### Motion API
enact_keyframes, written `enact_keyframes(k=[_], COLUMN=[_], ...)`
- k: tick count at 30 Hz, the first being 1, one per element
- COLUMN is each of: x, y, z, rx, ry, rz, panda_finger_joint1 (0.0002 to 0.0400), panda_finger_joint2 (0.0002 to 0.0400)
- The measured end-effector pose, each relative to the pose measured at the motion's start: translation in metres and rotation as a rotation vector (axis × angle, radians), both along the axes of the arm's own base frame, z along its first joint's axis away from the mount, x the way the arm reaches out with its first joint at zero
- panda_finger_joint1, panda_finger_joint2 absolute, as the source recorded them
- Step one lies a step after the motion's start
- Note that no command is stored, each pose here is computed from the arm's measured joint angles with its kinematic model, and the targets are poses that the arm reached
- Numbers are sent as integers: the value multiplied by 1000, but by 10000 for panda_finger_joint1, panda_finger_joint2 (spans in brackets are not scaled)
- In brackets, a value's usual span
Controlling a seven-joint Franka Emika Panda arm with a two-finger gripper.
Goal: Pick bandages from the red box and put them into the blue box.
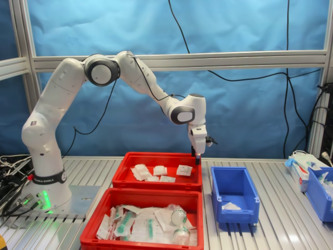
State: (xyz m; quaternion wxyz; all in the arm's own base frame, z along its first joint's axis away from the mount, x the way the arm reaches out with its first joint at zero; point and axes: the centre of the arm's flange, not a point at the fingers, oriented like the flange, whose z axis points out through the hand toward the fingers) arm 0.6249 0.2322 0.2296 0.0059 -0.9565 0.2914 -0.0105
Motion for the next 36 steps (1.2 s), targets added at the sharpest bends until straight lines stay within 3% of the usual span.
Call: enact_keyframes(k=[28, 36], x=[-1, -5], y=[6, 6], z=[2, -1], rx=[1, -12], ry=[-3, 30], rz=[8, 11], panda_finger_joint1=[400, 400], panda_finger_joint2=[400, 400])
